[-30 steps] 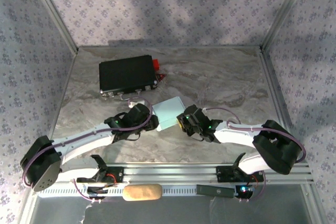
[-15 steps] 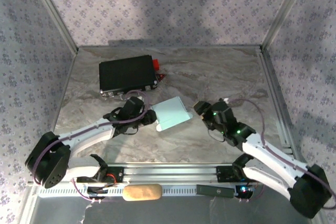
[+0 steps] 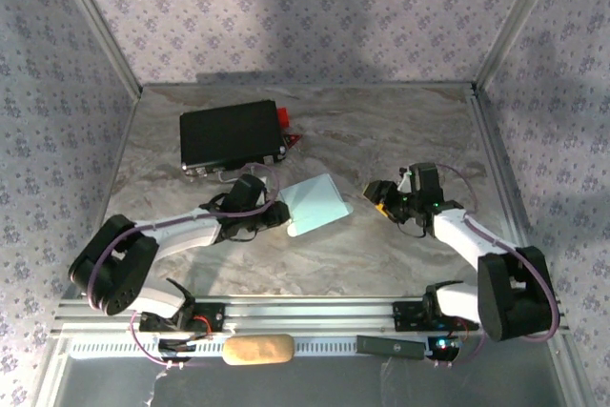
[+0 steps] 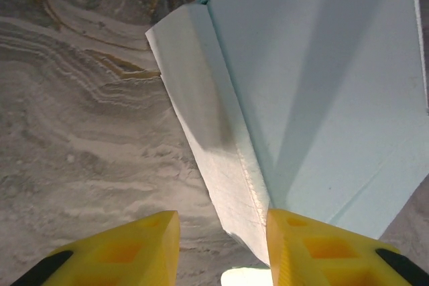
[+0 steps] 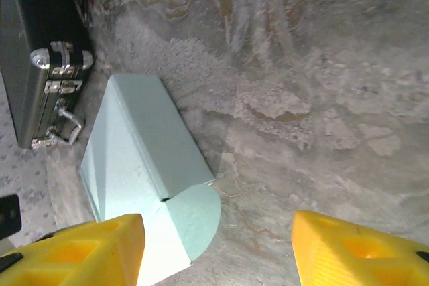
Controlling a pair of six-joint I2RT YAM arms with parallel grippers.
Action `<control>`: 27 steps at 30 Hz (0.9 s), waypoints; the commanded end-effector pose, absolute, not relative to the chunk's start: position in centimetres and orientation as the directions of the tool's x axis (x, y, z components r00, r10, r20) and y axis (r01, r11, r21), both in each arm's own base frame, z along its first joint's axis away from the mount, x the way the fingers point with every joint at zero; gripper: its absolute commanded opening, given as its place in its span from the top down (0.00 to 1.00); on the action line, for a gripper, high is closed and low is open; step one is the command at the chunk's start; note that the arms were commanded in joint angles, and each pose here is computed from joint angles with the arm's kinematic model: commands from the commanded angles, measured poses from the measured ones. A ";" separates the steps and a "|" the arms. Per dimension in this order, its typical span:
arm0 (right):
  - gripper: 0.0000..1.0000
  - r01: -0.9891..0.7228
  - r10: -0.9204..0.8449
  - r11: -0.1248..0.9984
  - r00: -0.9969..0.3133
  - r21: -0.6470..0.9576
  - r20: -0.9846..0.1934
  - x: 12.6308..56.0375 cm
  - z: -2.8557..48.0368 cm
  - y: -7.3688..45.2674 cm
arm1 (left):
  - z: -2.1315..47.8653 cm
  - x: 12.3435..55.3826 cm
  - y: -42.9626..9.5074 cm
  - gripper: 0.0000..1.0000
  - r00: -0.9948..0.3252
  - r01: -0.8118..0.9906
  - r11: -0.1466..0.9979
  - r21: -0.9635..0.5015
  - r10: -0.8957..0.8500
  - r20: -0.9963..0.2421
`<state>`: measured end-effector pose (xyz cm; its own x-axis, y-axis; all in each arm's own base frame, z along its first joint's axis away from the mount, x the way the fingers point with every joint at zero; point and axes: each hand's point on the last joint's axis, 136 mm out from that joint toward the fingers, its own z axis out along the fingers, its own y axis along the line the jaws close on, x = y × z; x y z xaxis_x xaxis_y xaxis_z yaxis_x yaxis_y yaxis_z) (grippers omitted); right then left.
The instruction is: Fold the paper box
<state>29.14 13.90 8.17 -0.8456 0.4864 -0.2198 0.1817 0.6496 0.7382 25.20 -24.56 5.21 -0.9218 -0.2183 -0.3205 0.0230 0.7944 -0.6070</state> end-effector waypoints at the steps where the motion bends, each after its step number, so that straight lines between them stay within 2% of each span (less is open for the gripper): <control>1: 0.39 0.043 0.427 0.631 -0.853 0.774 -0.301 30.5 10.1 15.0 | 5.4 25.4 -24.7 0.62 -0.915 0.025 0.768 -0.639 -0.241 -0.325; 4: 0.39 0.029 0.414 0.632 -0.857 0.775 -0.306 30.8 10.0 15.2 | 6.5 25.2 -24.4 0.63 -0.902 0.025 0.755 -0.655 -0.265 -0.341; 10: 0.39 0.039 0.400 0.631 -0.872 0.775 -0.282 31.5 9.3 15.5 | 9.1 25.2 -24.3 0.57 -0.879 0.045 0.723 -0.689 -0.298 -0.371; 16: 0.39 0.039 0.397 0.626 -0.876 0.779 -0.275 32.1 9.2 15.7 | 7.5 25.7 -26.2 0.61 -0.914 0.042 0.702 -0.711 -0.261 -0.311; 27: 0.37 0.004 0.352 0.605 -0.898 0.796 -0.263 32.6 9.0 16.8 | 5.3 26.1 -26.1 0.65 -0.914 0.008 0.715 -0.700 -0.278 -0.295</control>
